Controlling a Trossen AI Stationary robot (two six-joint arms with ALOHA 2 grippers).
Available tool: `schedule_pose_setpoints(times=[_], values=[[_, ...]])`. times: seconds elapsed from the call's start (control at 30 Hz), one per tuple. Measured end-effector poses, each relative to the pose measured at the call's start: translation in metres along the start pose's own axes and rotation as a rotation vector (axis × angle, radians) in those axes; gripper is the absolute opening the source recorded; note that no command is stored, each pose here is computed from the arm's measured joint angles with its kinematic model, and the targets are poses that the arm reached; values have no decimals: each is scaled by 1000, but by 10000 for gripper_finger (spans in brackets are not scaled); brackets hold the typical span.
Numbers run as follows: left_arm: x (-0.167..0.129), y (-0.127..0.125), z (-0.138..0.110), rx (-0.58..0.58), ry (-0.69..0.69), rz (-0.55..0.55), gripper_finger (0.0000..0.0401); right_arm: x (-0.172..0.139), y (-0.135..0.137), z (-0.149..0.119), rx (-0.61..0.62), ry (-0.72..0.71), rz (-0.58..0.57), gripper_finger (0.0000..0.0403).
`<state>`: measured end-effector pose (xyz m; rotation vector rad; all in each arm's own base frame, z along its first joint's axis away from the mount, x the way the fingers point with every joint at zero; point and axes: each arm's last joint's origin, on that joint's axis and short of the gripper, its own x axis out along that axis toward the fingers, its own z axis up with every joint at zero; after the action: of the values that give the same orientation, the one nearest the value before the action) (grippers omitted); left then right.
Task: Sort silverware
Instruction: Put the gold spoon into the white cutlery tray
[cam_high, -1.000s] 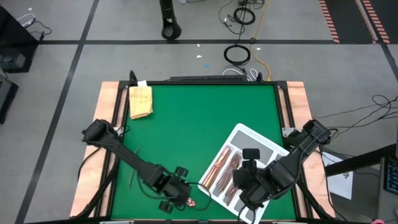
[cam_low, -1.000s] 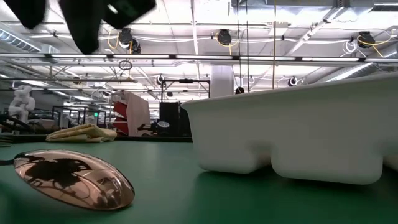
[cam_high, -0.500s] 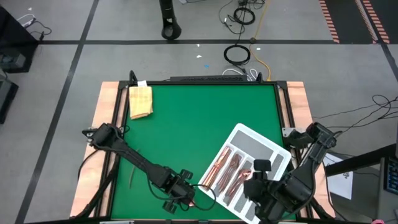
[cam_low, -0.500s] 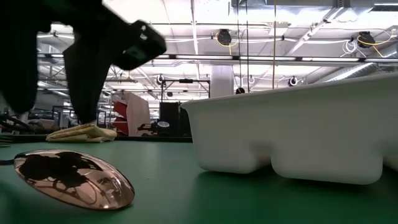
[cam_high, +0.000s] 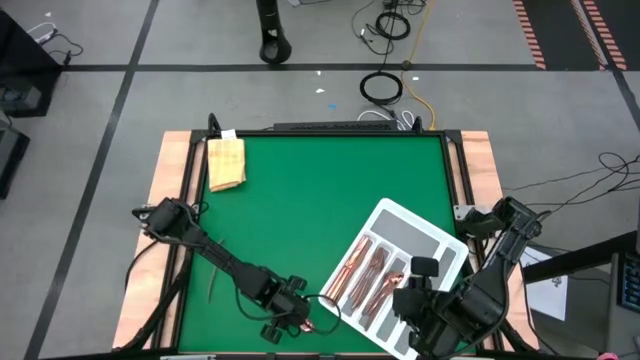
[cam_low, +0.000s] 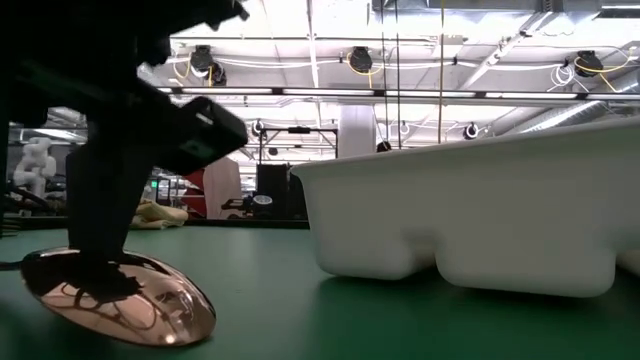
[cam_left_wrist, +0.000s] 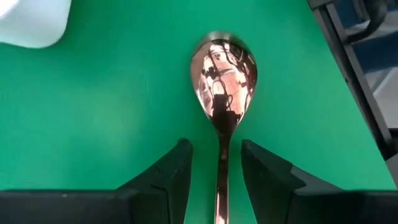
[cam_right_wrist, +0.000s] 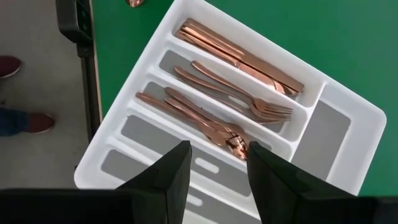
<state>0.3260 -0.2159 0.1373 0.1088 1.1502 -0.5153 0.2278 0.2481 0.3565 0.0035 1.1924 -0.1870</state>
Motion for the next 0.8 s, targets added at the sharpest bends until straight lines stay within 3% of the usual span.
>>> schedule_pose_setpoints(times=[0.17, 0.33, 0.57, 0.8], values=[[4, 2, -7, -49, -14, 33, 126, 0, 0, 0, 27, 0, 0, 146], [5, 4, -7, -56, -24, 49, 19, 0, 0, 0, 59, 2, 1, 146], [-12, 8, -3, -112, -43, 4, 7, 0, 0, -1, 100, 4, 4, 146], [-81, 18, 15, -225, -236, -21, 2, -6, 7, -11, 134, -17, 11, 145]])
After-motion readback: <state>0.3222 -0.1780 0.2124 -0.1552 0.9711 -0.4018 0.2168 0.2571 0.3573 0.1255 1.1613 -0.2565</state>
